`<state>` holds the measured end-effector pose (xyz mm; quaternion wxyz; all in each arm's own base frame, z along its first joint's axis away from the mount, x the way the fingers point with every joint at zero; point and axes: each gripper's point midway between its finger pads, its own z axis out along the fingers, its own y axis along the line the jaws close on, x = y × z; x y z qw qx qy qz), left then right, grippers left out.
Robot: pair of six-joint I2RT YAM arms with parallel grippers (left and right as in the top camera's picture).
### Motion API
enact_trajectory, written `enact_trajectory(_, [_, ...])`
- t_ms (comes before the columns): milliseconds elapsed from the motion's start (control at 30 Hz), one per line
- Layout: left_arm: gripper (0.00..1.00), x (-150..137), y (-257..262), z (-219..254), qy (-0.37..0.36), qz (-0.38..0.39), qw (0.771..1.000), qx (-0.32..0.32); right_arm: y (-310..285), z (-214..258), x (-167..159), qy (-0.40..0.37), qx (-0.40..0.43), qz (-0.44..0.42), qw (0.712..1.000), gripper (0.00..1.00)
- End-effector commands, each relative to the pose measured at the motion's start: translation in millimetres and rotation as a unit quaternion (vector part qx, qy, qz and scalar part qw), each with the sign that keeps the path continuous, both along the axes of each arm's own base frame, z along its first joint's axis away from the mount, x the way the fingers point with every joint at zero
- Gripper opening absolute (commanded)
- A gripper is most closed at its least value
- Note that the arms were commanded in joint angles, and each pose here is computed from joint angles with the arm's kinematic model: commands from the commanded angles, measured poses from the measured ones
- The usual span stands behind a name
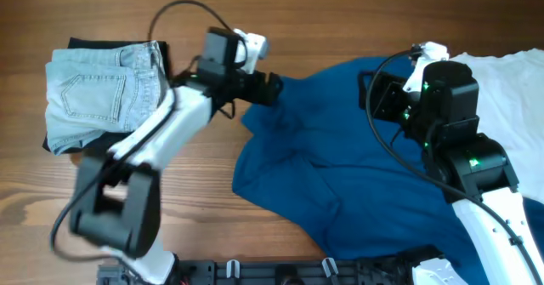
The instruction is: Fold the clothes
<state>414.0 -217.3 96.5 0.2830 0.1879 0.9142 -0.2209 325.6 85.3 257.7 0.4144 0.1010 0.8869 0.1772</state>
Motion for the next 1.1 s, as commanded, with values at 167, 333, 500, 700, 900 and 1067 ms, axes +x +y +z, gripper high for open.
enact_trajectory(167, [0.87,22,-28,-83,-0.013,-0.017,0.999,0.036,-6,-9,-11,0.030,-0.005,-0.012,0.999,0.75])
enact_trajectory(333, [0.68,13,-40,-103,-0.001,-0.032,0.999,0.042,-6,-11,-12,0.035,-0.006,-0.012,0.999,0.75])
enact_trajectory(500, [0.04,-9,-54,-115,0.028,-0.058,0.997,0.051,-9,-12,-13,0.036,-0.011,-0.018,0.999,0.75])
enact_trajectory(700, [0.04,39,56,-91,-0.012,0.172,0.969,0.175,-20,-15,-13,0.040,-0.032,-0.042,0.998,0.75])
enact_trajectory(900, [0.04,59,221,-50,-0.016,0.388,0.896,0.216,-36,-29,-13,0.066,-0.060,-0.086,0.992,0.73])
enact_trajectory(1067, [0.04,47,258,-62,0.059,0.414,0.900,0.122,-41,-63,-1,0.119,-0.075,-0.108,0.984,0.73])
